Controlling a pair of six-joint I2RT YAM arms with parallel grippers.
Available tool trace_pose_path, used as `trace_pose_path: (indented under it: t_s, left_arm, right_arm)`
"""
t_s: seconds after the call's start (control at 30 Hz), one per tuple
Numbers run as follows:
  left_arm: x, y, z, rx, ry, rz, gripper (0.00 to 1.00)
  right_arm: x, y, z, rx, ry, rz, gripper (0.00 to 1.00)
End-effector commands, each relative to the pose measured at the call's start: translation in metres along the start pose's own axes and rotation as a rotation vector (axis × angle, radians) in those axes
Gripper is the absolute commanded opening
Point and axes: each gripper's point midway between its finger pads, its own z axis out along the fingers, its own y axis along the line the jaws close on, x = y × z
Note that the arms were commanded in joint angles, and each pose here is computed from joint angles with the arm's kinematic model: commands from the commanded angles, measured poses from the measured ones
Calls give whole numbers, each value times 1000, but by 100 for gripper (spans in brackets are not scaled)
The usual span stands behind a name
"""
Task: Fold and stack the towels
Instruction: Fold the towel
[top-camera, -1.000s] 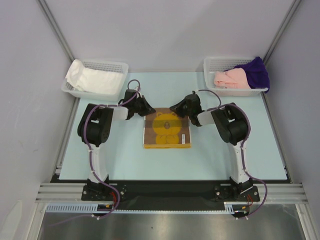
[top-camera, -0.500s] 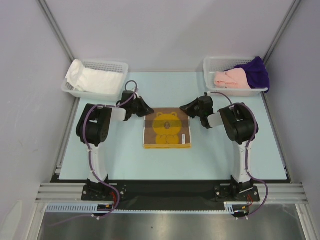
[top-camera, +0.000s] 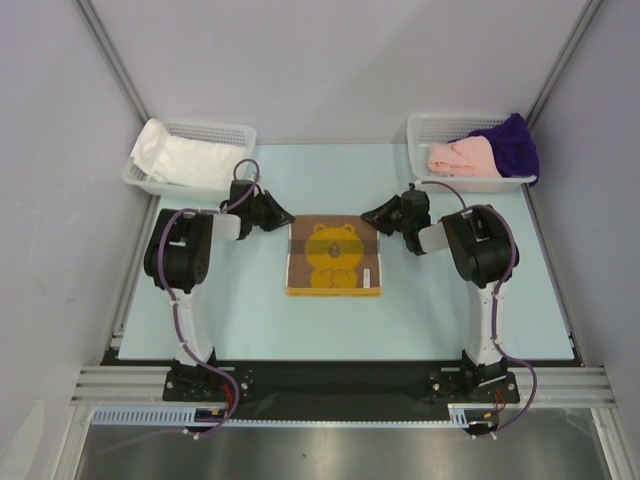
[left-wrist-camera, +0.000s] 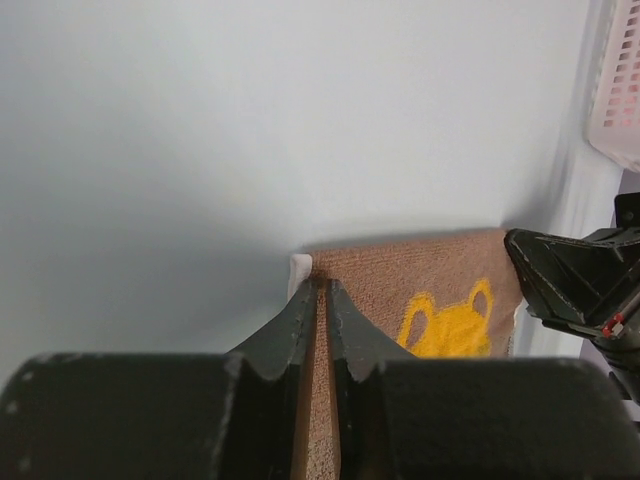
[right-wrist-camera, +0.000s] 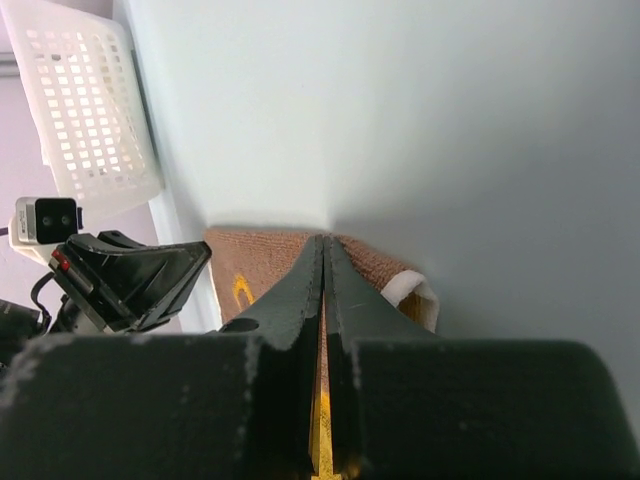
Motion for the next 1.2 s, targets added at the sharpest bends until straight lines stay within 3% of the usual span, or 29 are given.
trace_pose_path:
  t_s: [0.0, 0.3, 0.5, 0.63, 0.83, 1.17]
  left_arm:
    - [-20, 3, -9, -50, -58, 26, 14]
    - [-41, -20, -22, -24, -137, 105, 27]
    - [-48, -33, -26, -31, -156, 167, 30]
    - [-46, -30, -23, -68, -146, 186, 31]
    - [-34, -21, -17, -130, -113, 222, 32]
    - [-25, -18, -7, -146, -74, 236, 35]
  right_arm:
    - [10, -43, -1, 126, 55, -16, 0]
    - [-10, 11, -5, 19, 58, -108, 0]
    - [-38, 55, -18, -8, 2, -212, 15]
    - [-48, 73, -29, -12, -20, -248, 17]
    - [-60, 64, -46, 125, -45, -313, 20]
    - [-44, 15, -47, 292, 34, -396, 25]
